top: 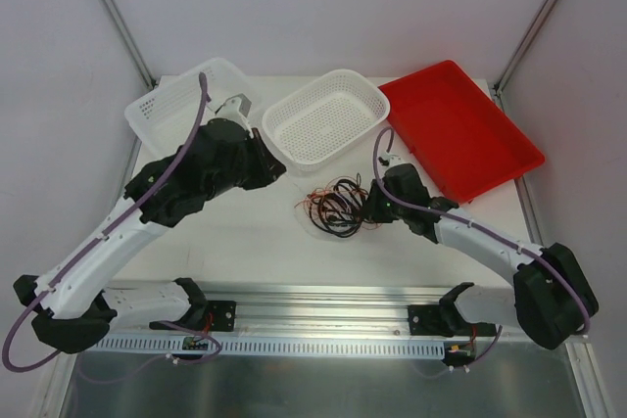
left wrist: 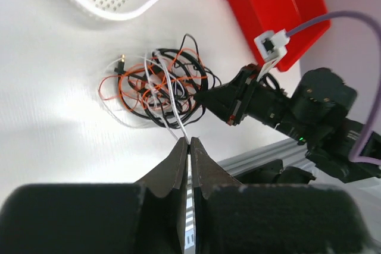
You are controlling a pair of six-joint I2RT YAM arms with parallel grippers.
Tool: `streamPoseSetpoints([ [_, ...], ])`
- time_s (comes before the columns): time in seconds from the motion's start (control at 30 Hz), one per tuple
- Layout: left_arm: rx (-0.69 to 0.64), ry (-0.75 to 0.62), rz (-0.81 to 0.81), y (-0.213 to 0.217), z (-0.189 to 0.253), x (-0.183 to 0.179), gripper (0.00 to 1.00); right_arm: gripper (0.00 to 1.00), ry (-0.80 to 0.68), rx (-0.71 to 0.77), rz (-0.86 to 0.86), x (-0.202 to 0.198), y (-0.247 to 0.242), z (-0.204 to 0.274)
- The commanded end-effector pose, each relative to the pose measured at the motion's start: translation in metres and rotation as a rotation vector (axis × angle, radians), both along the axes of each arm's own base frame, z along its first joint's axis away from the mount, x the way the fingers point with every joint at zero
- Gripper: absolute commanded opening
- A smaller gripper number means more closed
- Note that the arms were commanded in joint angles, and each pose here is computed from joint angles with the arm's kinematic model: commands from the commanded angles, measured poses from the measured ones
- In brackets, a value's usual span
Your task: Untangle the cables
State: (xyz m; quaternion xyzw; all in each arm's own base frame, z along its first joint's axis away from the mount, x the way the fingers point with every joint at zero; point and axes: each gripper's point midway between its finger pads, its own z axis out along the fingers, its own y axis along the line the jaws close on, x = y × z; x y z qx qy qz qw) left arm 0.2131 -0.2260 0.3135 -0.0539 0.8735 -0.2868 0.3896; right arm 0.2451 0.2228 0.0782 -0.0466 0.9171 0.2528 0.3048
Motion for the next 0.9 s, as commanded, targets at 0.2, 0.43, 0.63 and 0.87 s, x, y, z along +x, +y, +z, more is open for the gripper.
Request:
streamPoseSetpoints([
  [0.2, 0.069, -0.211, -0.021, 0.045, 0.084, 0.004, 0.0, 0.01, 0.014, -0.164, -0.135, -0.009, -0.061, -0.007],
  [0.43, 0.062, -0.37, 0.009, 0.064, 0.153, 0.01, 0.0, 0.02, 0.038, -0.197, -0.173, -0.014, -0.075, -0.008],
  [0.63, 0.046, -0.459, 0.036, 0.074, 0.193, 0.013, 0.0, 0.03, 0.08, -0.216, -0.222, -0.014, -0.086, -0.012],
  [0.87, 0.075, -0.574, 0.156, 0.106, 0.23, 0.013, 0.0, 0.05, 0.106, -0.252, -0.245, -0.019, -0.097, -0.019],
])
